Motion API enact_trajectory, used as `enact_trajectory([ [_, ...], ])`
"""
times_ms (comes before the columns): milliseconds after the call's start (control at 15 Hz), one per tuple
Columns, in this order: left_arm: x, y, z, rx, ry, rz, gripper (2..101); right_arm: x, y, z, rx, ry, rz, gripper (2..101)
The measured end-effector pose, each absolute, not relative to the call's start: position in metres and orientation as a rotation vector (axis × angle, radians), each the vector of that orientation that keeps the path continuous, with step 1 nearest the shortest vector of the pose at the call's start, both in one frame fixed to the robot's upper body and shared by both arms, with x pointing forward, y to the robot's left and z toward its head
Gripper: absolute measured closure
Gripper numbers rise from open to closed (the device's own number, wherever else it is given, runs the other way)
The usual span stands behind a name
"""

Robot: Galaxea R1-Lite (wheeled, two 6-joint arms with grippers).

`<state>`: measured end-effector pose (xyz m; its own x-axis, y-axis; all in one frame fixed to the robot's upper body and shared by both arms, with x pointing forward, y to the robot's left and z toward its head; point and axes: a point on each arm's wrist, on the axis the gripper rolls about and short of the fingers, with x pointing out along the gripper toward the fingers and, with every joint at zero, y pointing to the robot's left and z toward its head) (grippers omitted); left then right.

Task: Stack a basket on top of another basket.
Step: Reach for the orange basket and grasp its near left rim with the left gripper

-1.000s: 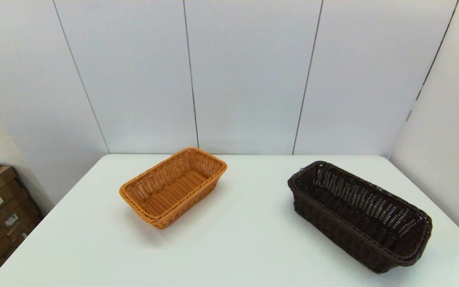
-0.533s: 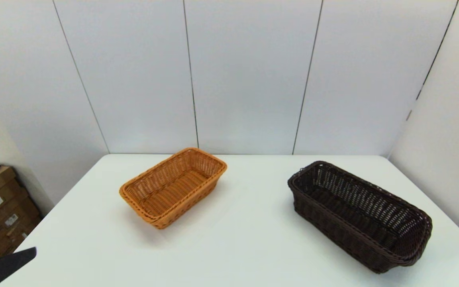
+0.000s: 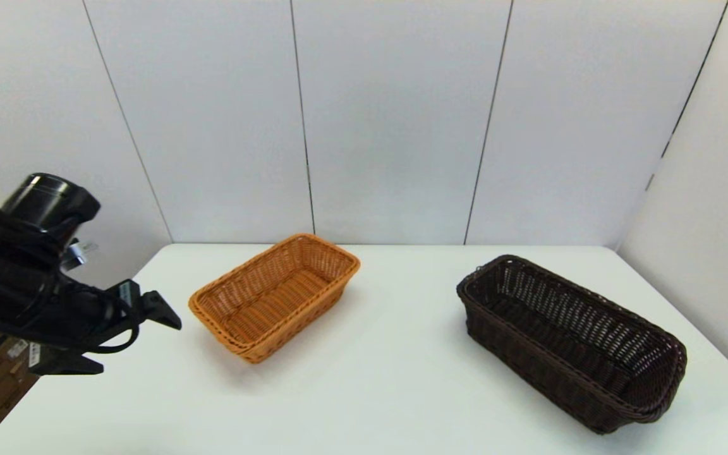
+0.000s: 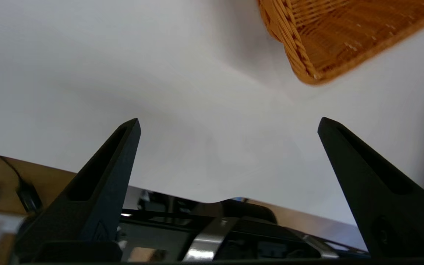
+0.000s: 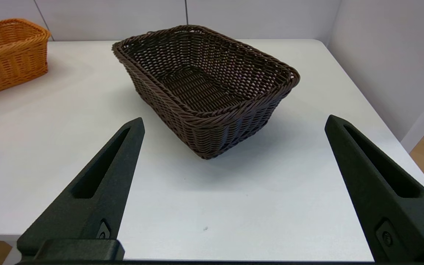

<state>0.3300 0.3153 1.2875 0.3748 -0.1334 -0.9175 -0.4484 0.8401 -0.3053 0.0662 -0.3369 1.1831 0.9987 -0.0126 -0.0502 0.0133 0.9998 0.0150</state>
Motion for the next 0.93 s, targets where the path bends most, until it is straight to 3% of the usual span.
enact_trajectory([
  [533, 0.428, 0.273, 1.241, -0.721, 1.298, 0.352, 5.4, 0.066, -0.337, 1.183, 0.014, 0.051, -0.013, 5.0],
  [933, 0.463, 0.272, 1.207, -0.735, 1.374, 0.437, 5.4, 0.066, -0.337, 1.183, 0.015, 0.050, -0.013, 5.0],
])
